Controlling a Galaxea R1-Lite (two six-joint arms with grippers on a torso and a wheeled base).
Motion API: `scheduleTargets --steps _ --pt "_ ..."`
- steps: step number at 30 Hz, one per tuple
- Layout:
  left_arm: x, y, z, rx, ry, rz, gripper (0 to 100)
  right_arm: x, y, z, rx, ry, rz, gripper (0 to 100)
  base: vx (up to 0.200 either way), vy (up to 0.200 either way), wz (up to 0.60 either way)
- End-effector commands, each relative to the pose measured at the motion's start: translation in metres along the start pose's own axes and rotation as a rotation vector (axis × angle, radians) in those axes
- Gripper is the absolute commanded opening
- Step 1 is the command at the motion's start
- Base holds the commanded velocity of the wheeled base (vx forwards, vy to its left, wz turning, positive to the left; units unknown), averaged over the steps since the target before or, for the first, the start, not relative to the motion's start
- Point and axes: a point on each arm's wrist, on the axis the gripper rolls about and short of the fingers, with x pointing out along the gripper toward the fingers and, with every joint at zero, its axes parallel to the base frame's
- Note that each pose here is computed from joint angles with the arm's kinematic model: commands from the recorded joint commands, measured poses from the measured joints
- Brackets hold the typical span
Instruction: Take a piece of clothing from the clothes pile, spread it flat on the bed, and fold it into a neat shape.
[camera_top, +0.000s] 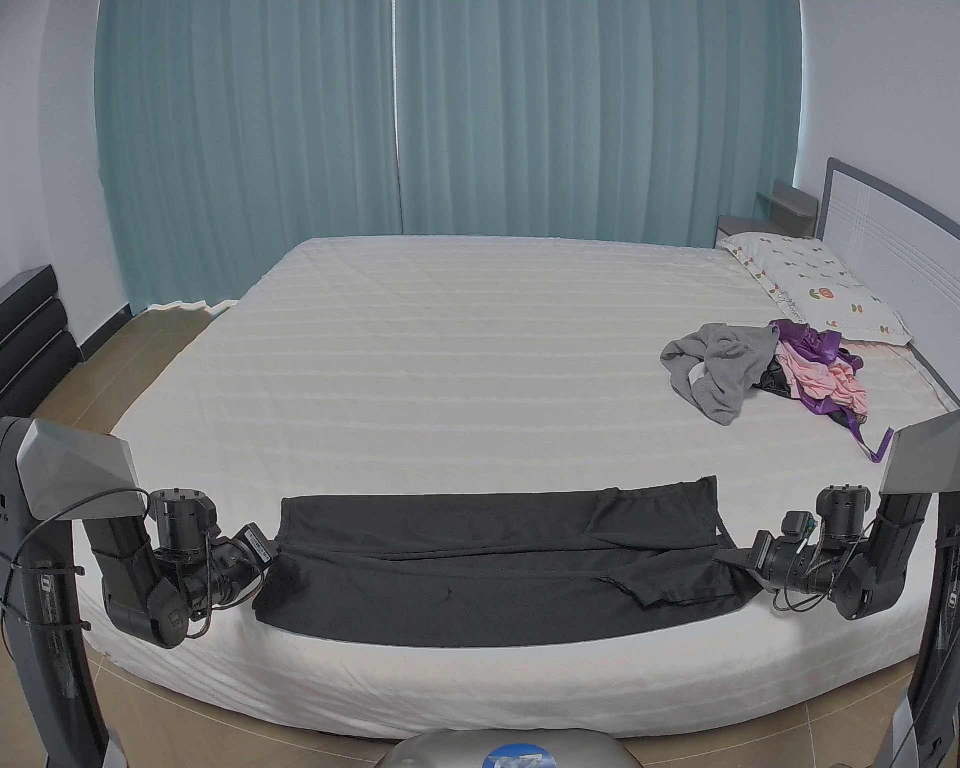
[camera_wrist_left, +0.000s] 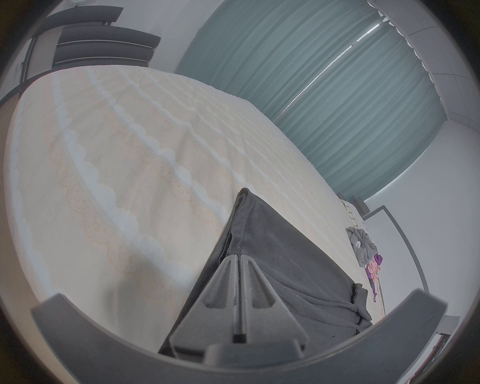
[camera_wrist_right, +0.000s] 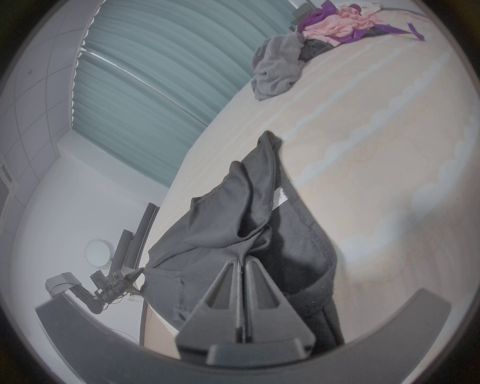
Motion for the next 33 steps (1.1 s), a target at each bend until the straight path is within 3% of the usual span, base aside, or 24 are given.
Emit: scheduleTargets --steps 1,33 --pt "0.002 0.001 0.0 -0.002 -0.003 0.004 0 -0.006 0.0 0.004 0.001 -0.025 0.001 0 0.0 0.0 0.0" --pt "0.018 0.009 -0.003 -0.008 0.006 0.016 0 0.004 -0.004 0.004 -0.002 -0.031 -0.016 0 0.0 0.0 0.0"
